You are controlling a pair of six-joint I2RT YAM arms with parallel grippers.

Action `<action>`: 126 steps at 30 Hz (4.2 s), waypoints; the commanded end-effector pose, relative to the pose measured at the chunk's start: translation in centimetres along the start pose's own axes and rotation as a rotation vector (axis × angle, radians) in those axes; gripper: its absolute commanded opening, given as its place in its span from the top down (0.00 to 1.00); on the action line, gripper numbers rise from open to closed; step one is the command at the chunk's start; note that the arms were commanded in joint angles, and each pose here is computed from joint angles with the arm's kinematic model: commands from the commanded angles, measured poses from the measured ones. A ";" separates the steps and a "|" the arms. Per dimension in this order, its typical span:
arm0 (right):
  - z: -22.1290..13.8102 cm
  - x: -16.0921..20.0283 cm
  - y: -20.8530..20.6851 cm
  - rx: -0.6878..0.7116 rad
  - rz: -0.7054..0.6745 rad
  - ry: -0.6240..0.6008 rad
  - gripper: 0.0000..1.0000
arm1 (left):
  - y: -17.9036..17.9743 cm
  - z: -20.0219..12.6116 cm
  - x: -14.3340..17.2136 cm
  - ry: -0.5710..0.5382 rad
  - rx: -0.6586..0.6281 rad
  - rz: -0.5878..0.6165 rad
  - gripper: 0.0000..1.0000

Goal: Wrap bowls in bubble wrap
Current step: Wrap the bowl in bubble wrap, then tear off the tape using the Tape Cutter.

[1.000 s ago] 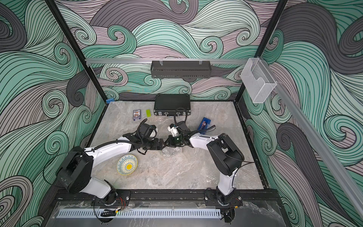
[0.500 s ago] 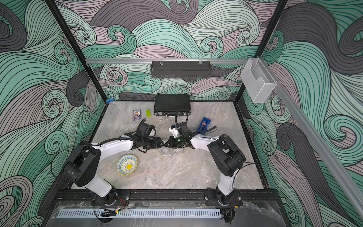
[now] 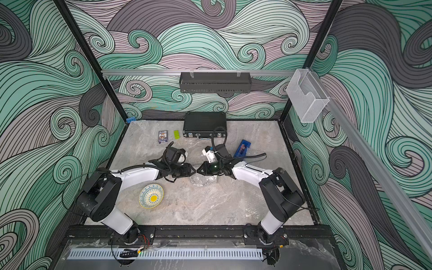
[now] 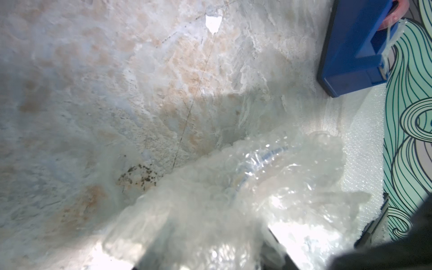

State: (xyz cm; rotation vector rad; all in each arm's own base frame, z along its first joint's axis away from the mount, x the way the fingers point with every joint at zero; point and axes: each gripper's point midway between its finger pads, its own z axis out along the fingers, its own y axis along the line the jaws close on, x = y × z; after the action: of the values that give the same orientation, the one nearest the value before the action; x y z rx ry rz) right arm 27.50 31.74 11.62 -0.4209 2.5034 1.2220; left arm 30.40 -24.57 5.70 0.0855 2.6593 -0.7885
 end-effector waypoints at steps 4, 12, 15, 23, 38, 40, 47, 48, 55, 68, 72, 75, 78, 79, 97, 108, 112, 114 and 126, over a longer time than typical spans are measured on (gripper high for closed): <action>-4.8 -1.8 -1.9 0.160 -0.049 -0.123 0.66 | 0.2 0.2 0.4 0.007 0.014 0.022 0.51; -12.6 -7.4 -7.5 0.214 0.197 -0.364 0.44 | -0.3 0.2 0.4 0.013 0.035 0.028 0.51; -13.8 -8.4 -10.6 0.223 0.313 -0.401 0.45 | -0.3 0.0 0.4 0.012 0.033 0.031 0.51; -15.1 -9.6 -16.1 0.221 0.481 -0.454 0.45 | -0.4 -0.3 0.3 0.007 0.033 0.040 0.51; -15.4 -9.2 -20.0 0.266 0.565 -0.470 0.45 | -0.4 -0.6 0.4 0.005 0.034 0.045 0.51; -15.0 -9.2 -20.3 0.255 0.576 -0.459 0.45 | -0.4 -0.6 0.4 0.008 0.036 0.044 0.51; -14.1 -8.4 -21.3 0.252 0.611 -0.440 0.45 | -0.5 -0.5 0.4 0.010 0.038 0.046 0.51; -13.9 -8.3 -21.4 0.245 0.616 -0.437 0.45 | -0.5 -0.5 0.5 0.011 0.039 0.045 0.51; -13.0 -8.6 -21.0 0.157 0.646 -0.427 0.47 | -0.5 -0.4 0.5 0.016 0.040 0.046 0.51; -12.8 -8.6 -20.8 0.119 0.664 -0.425 0.60 | -0.4 -0.3 0.6 0.018 0.038 0.045 0.51; -12.9 -8.5 -20.7 0.110 0.665 -0.429 0.63 | -0.5 -0.3 0.7 0.022 0.041 0.045 0.50; -13.0 -8.8 -20.5 0.096 0.662 -0.436 0.67 | -0.5 -0.3 0.7 0.021 0.041 0.045 0.51; -13.1 -8.7 -20.4 0.100 0.662 -0.436 0.70 | -0.4 -0.3 0.8 0.023 0.041 0.044 0.51; -13.1 -8.7 -20.4 0.100 0.662 -0.437 0.71 | -0.5 -0.3 0.6 0.019 0.043 0.046 0.51; -15.5 -9.8 -18.3 0.078 0.618 -0.493 1.00 | -0.5 -0.2 0.8 0.026 0.043 0.044 0.51; -16.5 -8.7 -14.2 -0.022 0.614 -0.495 1.00 | -0.6 -0.3 0.8 0.025 0.046 0.047 0.50; -16.0 -7.0 -12.8 -0.038 0.601 -0.469 1.00 | -0.6 -0.4 0.8 0.024 0.046 0.047 0.51; -15.7 -6.1 -12.1 -0.036 0.587 -0.452 1.00 | -0.6 -0.3 0.7 0.024 0.048 0.047 0.51; -11.2 -0.4 -13.7 0.066 0.591 -0.335 1.00 | -0.8 -0.4 0.7 0.026 0.054 0.046 0.51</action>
State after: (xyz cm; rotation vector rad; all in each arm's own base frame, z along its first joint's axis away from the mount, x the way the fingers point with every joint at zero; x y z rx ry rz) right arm 32.70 13.95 10.52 0.5679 2.3690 1.2845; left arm 29.95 -24.92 5.70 0.1464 2.6498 -0.8256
